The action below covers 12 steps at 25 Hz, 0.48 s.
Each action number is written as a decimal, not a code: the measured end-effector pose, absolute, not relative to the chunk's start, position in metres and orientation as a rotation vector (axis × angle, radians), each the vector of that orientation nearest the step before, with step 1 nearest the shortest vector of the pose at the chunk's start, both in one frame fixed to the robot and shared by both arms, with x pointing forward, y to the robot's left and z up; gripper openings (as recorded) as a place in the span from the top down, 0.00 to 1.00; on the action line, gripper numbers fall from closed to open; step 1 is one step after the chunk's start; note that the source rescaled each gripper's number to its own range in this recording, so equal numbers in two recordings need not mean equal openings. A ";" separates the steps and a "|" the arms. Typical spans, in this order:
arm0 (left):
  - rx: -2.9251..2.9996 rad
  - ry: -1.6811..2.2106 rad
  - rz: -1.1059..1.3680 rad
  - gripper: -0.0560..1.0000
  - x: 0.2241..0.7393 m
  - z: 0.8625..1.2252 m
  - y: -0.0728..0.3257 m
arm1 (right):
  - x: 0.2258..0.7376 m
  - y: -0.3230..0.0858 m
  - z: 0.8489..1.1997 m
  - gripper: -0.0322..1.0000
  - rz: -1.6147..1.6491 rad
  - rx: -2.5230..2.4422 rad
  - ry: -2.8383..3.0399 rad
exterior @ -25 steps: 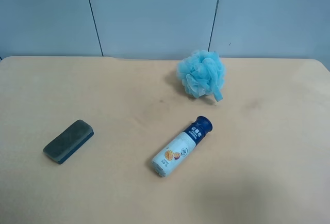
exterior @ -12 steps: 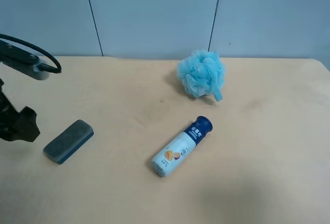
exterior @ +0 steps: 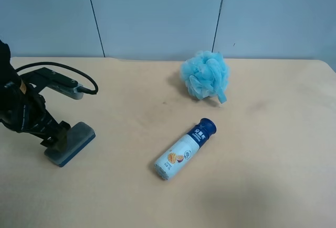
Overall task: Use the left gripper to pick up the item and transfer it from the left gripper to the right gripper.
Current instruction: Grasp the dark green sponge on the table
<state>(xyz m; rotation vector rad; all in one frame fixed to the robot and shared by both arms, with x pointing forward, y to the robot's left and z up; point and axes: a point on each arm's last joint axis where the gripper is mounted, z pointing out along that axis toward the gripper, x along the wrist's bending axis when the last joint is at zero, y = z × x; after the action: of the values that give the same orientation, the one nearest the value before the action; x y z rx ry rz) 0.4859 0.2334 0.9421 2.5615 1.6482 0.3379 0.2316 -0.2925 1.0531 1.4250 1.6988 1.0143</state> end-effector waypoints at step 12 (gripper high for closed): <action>2.650 1.538 0.296 0.00 0.495 0.903 0.211 | 0.232 -0.293 1.053 0.00 1.014 1.425 1.699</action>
<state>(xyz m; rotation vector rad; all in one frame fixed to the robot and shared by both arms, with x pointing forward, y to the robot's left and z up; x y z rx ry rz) 0.4946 0.2110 0.9034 2.6501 1.5378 0.2962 0.2316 -0.2925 1.0531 1.4250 1.6988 1.0143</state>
